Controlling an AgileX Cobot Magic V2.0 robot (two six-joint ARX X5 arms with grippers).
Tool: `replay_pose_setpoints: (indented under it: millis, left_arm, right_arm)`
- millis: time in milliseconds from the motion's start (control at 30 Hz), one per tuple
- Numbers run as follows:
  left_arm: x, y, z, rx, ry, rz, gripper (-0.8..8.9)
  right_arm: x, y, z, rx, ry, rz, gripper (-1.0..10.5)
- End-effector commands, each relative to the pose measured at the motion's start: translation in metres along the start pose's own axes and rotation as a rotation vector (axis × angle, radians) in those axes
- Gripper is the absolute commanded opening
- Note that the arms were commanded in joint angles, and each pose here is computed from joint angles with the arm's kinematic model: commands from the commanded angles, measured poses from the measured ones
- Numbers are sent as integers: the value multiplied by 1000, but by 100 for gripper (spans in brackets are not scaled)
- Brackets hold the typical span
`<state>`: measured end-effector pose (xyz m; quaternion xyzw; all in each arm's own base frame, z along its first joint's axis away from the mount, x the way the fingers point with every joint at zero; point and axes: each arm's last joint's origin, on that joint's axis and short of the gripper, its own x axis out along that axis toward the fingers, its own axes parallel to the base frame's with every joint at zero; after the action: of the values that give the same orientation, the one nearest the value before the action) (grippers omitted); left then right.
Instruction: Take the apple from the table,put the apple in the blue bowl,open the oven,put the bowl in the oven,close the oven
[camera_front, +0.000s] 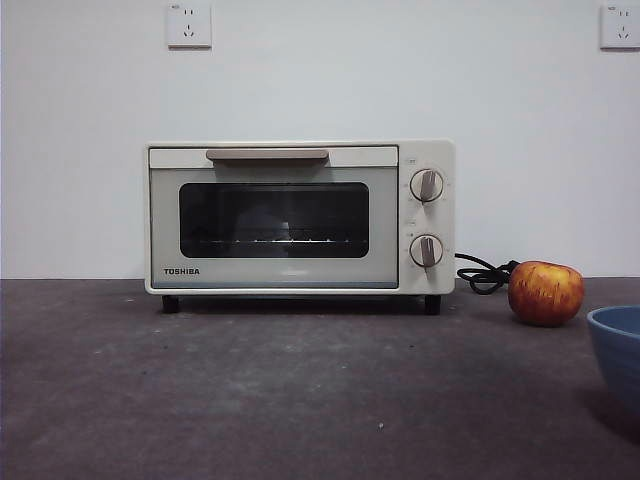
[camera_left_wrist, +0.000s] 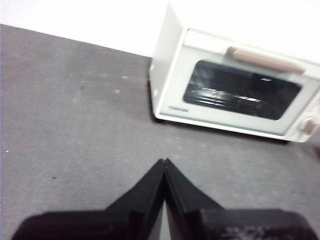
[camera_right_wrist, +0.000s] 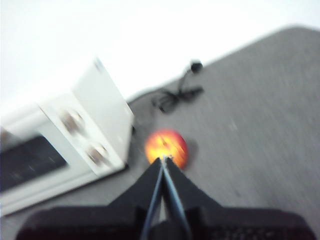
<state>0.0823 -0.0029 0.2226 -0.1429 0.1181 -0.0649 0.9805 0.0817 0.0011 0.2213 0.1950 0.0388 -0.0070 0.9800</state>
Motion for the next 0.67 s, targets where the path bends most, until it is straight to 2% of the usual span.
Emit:
replay_pose_setpoints:
  millis: [33, 133, 267, 500, 667]
  left_arm:
    - [-6, -7, 17, -57, 43, -23, -5]
    - [-9, -14, 36, -89, 80, -57, -5]
    - [-7, -21, 59, -107, 133, -104, -5]
    - [8, -27, 85, -143, 350, -107, -5]
    - [20, -27, 93, -106, 477, -99, -5]
  right_arm:
    - [-6, 10, 22, 26, 7, 31, -9]
    - [-10, 20, 44, 26, 67, 29, -8]
    - [-9, 30, 68, 3, 195, -20, -8]
    - [18, 39, 89, -166, 463, -89, -2]
    - [51, 42, 91, -253, 620, -71, 0]
